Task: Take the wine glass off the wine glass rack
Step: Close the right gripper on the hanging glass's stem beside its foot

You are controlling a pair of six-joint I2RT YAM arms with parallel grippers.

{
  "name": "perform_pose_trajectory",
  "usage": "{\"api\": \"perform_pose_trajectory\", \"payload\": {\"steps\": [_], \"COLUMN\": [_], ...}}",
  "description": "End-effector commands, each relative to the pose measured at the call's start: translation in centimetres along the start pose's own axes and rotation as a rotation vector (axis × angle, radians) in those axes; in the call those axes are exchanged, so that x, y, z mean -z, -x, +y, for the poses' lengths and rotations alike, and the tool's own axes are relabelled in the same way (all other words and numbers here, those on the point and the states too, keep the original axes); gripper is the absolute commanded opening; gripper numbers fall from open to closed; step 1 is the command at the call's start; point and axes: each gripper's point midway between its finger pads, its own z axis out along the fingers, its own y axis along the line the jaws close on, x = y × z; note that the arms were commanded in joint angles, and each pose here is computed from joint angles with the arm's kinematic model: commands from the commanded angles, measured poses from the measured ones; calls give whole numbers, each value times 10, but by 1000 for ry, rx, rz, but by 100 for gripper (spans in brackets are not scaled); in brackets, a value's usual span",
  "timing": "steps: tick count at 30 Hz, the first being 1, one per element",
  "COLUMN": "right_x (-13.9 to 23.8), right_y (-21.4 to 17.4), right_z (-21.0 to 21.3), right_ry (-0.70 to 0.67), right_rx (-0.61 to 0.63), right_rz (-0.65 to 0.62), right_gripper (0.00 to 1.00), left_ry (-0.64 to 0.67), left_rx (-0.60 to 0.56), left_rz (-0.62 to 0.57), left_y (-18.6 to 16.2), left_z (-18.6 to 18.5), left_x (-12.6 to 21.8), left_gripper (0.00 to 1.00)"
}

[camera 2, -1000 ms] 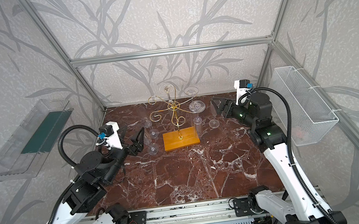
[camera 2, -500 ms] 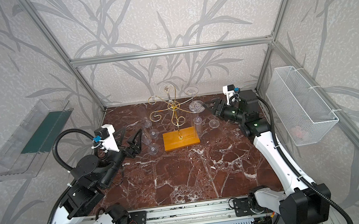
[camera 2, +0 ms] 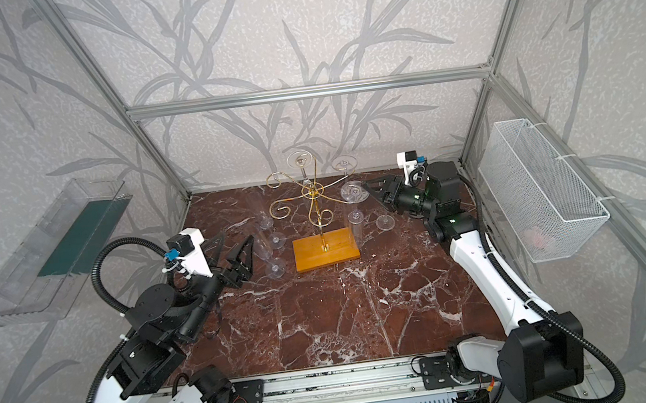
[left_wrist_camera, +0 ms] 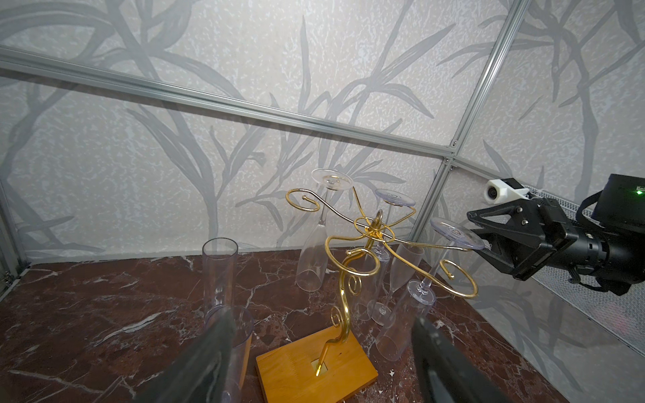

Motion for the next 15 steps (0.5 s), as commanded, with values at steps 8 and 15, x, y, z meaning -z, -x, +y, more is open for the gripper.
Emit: {"api": "perform_pose_trajectory", "payload": {"steps": [8, 15], "right_x": [-2, -2], "right_y": [-3, -3], "right_z": [1, 2], "right_ry": [46, 55], "right_rx": [-16, -27], "right_rz": [18, 16], "right_gripper": [26, 19], "left_ry": [-7, -6], "left_rx": [35, 33], "left_rz": [-17, -22], "left_y": [3, 6], "left_z": [0, 1], "left_x": [2, 4], "left_gripper": [81, 80]}}
